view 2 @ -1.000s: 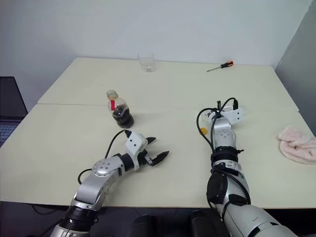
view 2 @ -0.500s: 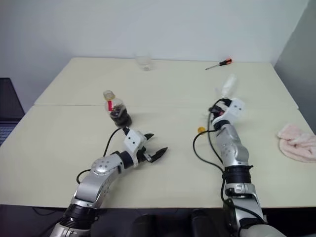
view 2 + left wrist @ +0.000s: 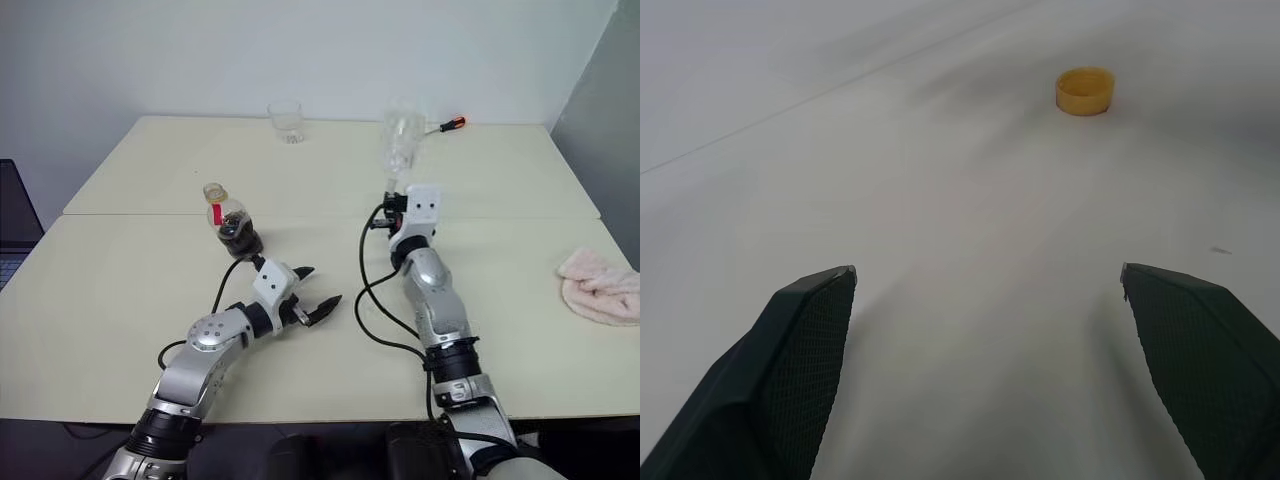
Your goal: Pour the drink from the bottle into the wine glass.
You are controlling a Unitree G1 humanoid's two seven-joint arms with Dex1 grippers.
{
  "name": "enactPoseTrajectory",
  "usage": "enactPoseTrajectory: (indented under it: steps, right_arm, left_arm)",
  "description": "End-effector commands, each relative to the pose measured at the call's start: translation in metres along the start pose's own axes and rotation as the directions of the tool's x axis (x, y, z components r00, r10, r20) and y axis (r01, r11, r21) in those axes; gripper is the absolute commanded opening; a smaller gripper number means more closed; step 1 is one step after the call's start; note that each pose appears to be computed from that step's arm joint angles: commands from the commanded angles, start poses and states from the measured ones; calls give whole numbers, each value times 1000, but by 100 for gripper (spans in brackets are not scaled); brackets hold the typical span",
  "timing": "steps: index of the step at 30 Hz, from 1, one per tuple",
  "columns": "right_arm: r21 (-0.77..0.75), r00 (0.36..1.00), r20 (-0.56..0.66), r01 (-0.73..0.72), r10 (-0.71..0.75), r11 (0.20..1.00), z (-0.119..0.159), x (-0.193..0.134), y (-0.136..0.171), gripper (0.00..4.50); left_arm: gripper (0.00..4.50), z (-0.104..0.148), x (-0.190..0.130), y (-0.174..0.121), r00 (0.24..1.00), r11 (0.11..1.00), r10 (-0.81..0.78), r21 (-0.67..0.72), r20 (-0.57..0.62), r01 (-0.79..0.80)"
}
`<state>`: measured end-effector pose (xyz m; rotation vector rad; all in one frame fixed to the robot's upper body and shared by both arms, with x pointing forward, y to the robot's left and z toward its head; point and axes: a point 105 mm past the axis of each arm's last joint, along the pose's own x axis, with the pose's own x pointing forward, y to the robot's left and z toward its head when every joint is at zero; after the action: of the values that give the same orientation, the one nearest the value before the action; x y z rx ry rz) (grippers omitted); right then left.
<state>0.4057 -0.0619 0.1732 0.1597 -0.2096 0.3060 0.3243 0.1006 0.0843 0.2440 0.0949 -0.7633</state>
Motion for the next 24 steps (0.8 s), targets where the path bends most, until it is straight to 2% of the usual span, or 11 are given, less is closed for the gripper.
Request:
enactPoseTrajectory:
  steps: [1,8,17,20,24]
  right_arm:
    - [1,997,15,-72,72,997,-4,8,25,13]
    - [-1,986,-62,-154,153,988,-29,8,59,13]
    - [-28,982,-135,-136,131,990,-48,-3,44,13]
    - [-13,983,-159,-101,97,995,-54,-10,32,13]
    - [-20,984,-155,-88,84,996,-54,-19,23,13]
  left_arm:
    - [450,7,-1,1,1000,999,-5,35,23,4]
    - [450,8,-4,1,1000,999,-6,36,22,5]
    - [450,1,-13,-2,998,998,-59,8,-18,60]
    - [450,12,-16,2,998,999,-45,-16,35,46]
    - [450,42,-29,14,988,995,8,-102,156,8]
